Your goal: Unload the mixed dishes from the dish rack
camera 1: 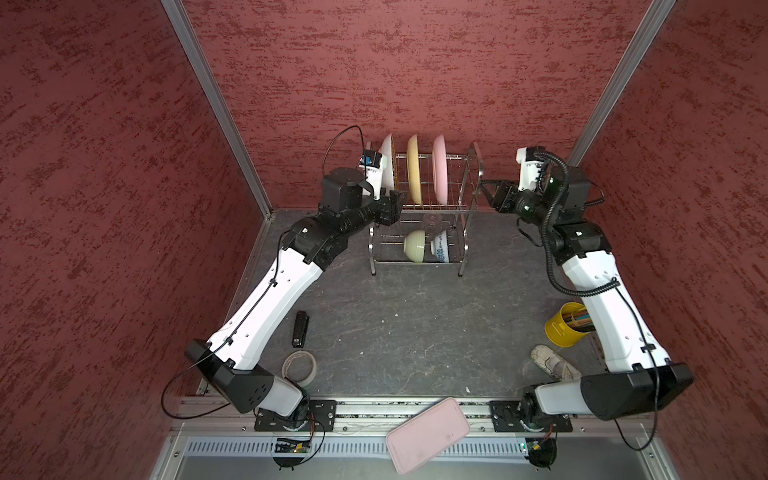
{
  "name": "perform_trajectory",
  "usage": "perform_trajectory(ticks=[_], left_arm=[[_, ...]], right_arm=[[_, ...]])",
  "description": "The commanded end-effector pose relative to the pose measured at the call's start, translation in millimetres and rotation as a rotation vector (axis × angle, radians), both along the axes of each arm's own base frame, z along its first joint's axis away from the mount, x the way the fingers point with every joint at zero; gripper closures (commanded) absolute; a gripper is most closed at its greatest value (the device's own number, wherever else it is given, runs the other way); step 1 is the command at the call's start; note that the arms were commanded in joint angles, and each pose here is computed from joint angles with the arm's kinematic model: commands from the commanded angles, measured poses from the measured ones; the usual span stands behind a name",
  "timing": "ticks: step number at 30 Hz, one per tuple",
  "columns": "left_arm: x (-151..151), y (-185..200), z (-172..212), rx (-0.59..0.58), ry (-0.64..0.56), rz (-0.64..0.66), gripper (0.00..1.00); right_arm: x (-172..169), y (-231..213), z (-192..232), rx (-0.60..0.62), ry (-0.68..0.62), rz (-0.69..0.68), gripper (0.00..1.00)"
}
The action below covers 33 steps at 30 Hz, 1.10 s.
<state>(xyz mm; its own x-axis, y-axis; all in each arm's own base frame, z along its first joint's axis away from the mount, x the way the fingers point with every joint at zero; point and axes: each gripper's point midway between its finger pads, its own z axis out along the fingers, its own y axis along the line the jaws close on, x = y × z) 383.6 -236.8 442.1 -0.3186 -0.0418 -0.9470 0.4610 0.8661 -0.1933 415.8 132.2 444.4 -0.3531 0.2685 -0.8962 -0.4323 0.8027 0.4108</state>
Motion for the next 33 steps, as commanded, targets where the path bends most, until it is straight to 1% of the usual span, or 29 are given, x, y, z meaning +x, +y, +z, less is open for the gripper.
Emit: perform_trajectory(ticks=[1, 5, 9, 12, 14, 20, 26, 30, 31, 33], left_arm=[[7.8, 33.5, -4.1, 0.056, -0.004, 0.158, 0.40], [16.3, 51.0, -25.7, 0.033, 0.072, 0.199, 0.39], [24.1, 64.8, -42.9, -0.047, 0.151, 0.181, 0.39], [32.1, 76.8, -53.8, -0.095, 0.201, 0.184, 0.40], [37.9, 81.7, -60.3, -0.121, 0.230, 0.181, 0.40], [51.0, 81.3, -73.4, -0.127, 0.264, 0.174, 0.41], [52.9, 81.4, -70.8, -0.128, 0.263, 0.178, 0.42], [48.5, 81.2, -61.2, -0.098, 0.250, 0.200, 0.42], [45.9, 79.2, -56.5, -0.077, 0.237, 0.205, 0.42], [40.2, 71.0, -45.6, -0.043, 0.206, 0.203, 0.42]], right_arm=[[-7.0, 28.5, 21.7, -0.006, -0.064, 0.119, 0.50], [8.8, 52.2, 16.3, -0.083, -0.038, 0.121, 0.53], [23.5, 63.6, 16.3, -0.109, -0.029, 0.130, 0.58], [34.2, 74.1, 12.3, -0.126, -0.008, 0.147, 0.65], [40.5, 79.1, 11.7, -0.140, 0.000, 0.146, 0.67], [54.6, 77.2, 12.1, -0.161, -0.003, 0.105, 0.71], [58.5, 79.1, 9.1, -0.160, 0.004, 0.108, 0.69], [50.1, 84.5, 15.8, -0.140, -0.006, 0.152, 0.54], [46.1, 85.3, 20.1, -0.132, -0.012, 0.164, 0.52], [38.9, 84.4, 28.3, -0.125, -0.027, 0.170, 0.52]])
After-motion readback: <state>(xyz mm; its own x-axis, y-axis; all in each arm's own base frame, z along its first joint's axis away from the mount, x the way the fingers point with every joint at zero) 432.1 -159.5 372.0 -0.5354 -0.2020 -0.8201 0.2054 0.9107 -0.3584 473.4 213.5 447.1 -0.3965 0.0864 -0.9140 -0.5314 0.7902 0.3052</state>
